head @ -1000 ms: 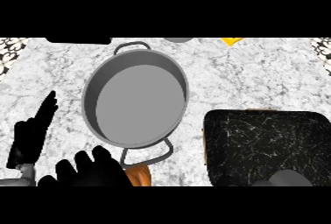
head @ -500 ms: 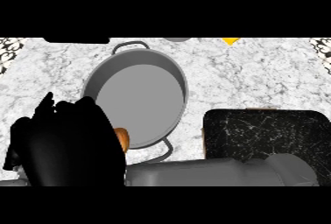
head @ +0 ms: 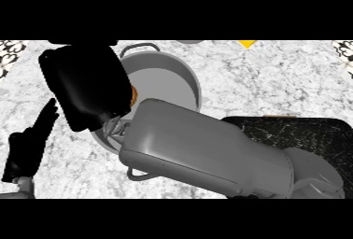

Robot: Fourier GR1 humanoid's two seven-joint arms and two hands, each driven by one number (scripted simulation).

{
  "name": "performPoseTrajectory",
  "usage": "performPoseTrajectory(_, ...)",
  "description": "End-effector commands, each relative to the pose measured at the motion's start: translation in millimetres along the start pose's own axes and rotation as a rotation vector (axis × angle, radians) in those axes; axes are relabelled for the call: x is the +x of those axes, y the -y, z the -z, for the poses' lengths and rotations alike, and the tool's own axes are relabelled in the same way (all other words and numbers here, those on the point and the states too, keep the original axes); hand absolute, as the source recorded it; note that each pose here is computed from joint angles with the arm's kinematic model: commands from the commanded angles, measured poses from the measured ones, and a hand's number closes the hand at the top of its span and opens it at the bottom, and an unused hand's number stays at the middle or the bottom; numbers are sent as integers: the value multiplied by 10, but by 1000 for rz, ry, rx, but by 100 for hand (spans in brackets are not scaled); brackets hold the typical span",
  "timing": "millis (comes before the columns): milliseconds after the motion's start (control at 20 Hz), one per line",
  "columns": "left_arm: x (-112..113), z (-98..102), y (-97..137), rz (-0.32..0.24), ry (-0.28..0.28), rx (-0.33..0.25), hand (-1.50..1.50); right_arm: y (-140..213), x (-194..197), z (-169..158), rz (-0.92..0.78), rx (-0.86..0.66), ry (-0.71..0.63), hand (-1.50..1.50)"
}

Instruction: Pick the croissant from the tray and place it in the pot

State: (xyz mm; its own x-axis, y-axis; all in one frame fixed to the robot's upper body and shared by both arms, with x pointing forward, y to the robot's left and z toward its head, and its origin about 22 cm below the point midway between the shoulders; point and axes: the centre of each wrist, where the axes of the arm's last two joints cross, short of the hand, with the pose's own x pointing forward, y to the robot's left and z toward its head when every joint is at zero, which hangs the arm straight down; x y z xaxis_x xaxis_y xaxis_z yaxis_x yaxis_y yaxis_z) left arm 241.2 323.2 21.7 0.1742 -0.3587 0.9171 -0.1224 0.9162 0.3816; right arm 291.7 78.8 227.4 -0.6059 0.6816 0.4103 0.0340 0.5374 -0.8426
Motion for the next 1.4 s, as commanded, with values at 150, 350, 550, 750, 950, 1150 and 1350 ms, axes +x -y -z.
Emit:
performPoseTrajectory(150, -37, 62, 199, 7, 18, -35, 0, -83, -394, 391, -48, 9, -20, 150)
performPoseTrajectory(350, 152, 180, 25, 17, 37, -37, 0, -343, -751, 344, -165, 44, -9, 150)
performPoseTrajectory(550, 154, 131, 302, 11, 47, -53, 0, -244, -912, 453, -42, 81, -95, 150)
performPoseTrajectory(750, 256, 165, 259, -10, 56, -64, 0, -374, -1101, 347, 73, 130, -164, -150)
performPoseTrajectory(950, 319, 298, 294, -1, 56, -83, 0, -414, -1038, 306, 138, 129, -115, -150)
performPoseTrajectory(1150, 233, 238, 202, 30, 76, -76, 0, -382, -1109, 342, 198, 56, -100, -150)
performPoseTrajectory(1350, 271, 209, 280, 6, 75, -71, 0, -237, -1036, 365, 432, -139, -47, -150)
